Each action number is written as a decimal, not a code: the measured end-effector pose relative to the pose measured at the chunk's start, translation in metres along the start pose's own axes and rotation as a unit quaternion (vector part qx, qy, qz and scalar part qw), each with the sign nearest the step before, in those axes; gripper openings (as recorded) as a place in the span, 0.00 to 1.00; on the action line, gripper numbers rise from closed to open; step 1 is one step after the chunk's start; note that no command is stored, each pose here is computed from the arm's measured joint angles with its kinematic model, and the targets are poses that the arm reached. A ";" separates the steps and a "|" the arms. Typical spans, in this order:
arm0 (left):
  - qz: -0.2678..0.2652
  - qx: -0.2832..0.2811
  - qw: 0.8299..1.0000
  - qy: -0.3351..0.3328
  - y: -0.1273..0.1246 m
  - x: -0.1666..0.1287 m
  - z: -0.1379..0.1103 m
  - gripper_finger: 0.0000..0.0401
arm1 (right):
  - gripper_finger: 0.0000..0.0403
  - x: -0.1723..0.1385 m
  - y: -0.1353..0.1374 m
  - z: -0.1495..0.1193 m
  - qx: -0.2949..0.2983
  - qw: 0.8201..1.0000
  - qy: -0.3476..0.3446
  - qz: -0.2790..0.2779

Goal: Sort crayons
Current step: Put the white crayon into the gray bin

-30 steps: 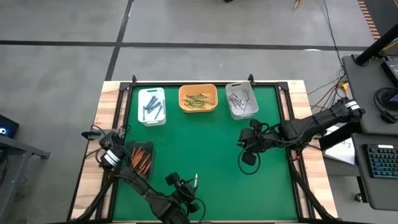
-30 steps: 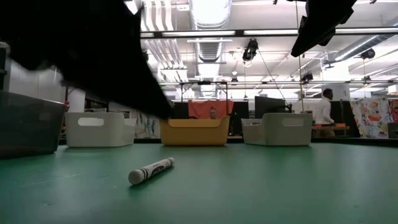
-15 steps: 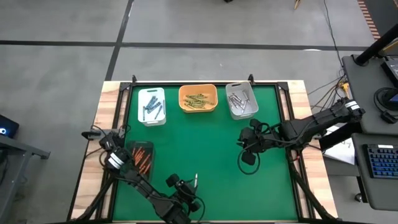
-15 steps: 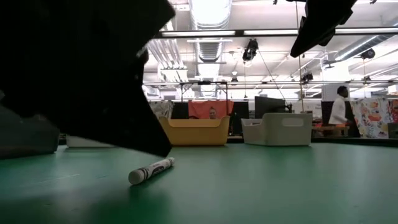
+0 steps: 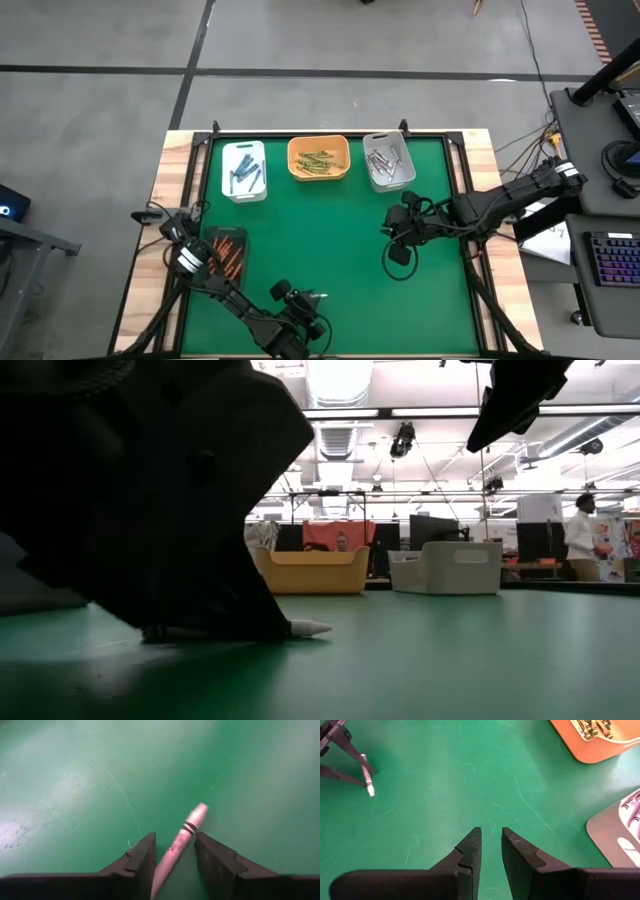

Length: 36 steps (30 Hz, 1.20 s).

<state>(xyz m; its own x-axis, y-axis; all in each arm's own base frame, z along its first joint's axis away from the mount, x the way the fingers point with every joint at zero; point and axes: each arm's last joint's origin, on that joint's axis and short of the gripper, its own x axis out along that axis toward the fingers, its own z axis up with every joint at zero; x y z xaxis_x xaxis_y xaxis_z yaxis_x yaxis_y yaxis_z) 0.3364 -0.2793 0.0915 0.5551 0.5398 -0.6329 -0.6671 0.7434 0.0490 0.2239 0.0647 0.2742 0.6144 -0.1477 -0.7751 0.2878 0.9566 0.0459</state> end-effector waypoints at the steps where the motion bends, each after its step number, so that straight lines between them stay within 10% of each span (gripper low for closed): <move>1: 0.001 -0.003 1.000 0.004 0.000 0.000 0.000 0.29 | 0.16 0.000 0.000 0.000 0.000 1.000 0.000 0.000; 11: 0.006 0.030 0.999 0.020 0.002 0.000 -0.001 0.03 | 0.16 0.000 0.000 0.000 -0.002 1.000 0.000 0.000; 22: 0.008 0.080 0.996 0.046 0.010 -0.011 0.012 0.00 | 0.16 0.001 0.001 -0.002 -0.022 1.000 0.001 0.001; 36: -0.007 0.239 0.971 -0.017 0.049 -0.053 0.124 0.00 | 0.16 0.019 0.014 -0.032 -0.050 0.998 -0.001 0.029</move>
<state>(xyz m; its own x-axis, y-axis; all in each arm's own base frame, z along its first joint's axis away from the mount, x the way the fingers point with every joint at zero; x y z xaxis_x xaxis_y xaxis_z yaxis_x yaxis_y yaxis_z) 0.3362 -0.2227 0.2237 0.5840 0.5354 -0.6101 -0.3580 0.8445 0.3984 0.2161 0.0830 0.2395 0.6290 -0.0920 -0.7719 0.1769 0.9839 0.0269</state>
